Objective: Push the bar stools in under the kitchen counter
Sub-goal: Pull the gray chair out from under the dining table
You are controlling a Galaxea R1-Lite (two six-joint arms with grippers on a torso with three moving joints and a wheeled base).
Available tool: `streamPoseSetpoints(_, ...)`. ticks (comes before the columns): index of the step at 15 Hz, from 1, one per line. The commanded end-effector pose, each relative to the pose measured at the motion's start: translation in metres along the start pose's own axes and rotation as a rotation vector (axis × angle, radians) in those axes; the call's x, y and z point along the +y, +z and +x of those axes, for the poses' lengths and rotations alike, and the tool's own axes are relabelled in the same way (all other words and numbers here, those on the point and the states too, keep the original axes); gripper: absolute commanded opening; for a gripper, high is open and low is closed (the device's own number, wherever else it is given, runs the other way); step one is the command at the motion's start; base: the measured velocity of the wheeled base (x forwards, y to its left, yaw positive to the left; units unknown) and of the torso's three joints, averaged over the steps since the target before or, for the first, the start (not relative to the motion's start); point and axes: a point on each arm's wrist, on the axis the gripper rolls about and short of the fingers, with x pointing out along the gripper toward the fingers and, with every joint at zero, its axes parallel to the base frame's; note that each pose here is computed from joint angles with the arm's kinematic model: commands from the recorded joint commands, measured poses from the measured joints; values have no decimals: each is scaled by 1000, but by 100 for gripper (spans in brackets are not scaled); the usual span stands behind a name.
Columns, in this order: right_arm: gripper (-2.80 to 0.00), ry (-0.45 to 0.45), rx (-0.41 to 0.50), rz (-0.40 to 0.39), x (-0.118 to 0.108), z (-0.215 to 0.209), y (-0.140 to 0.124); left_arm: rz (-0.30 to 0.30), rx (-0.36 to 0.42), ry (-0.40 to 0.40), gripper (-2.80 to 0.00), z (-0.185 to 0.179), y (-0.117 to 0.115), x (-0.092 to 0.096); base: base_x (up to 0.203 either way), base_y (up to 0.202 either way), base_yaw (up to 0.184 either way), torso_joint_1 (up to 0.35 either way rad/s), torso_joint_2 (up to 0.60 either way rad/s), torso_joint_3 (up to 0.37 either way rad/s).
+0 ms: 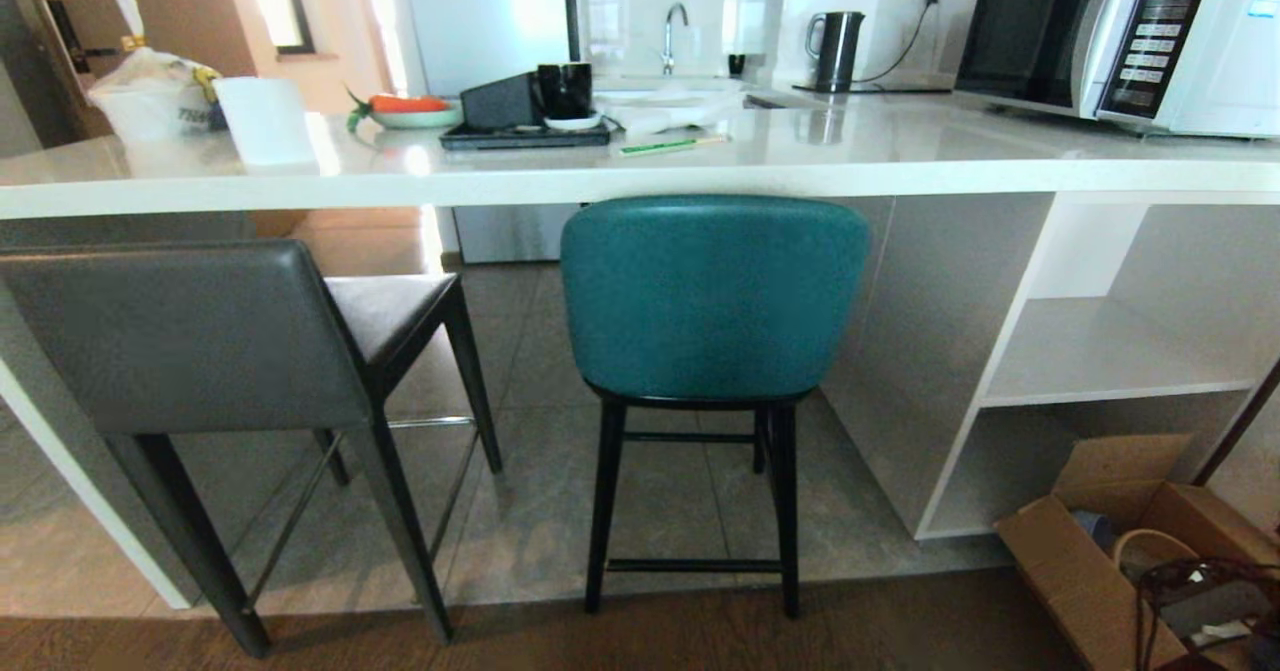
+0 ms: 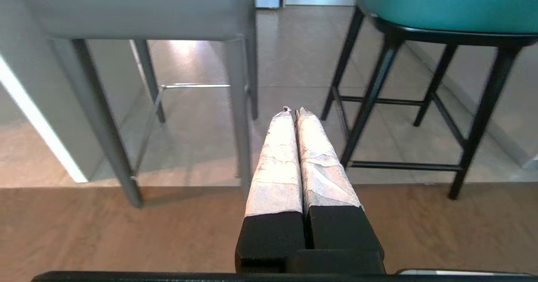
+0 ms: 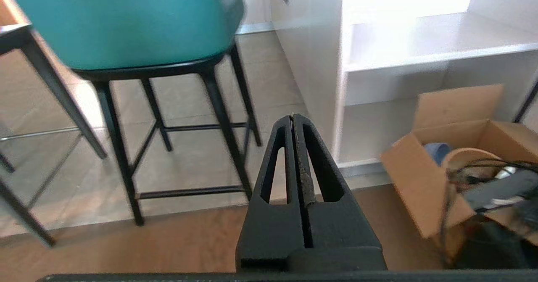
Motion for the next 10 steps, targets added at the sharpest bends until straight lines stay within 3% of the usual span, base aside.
streamPoseSetpoints(1, -280, -2, 23, 0, 0, 1, -6, -1, -1, -1, -280, 0, 0, 0, 0, 194, -5, -4, 2, 0)
streamPoseSetpoints(10, -280, -2, 23, 1, 0, 1, -6, -1, -2, -1, -280, 0, 0, 0, 0, 198, -1, 1, 3, 1)
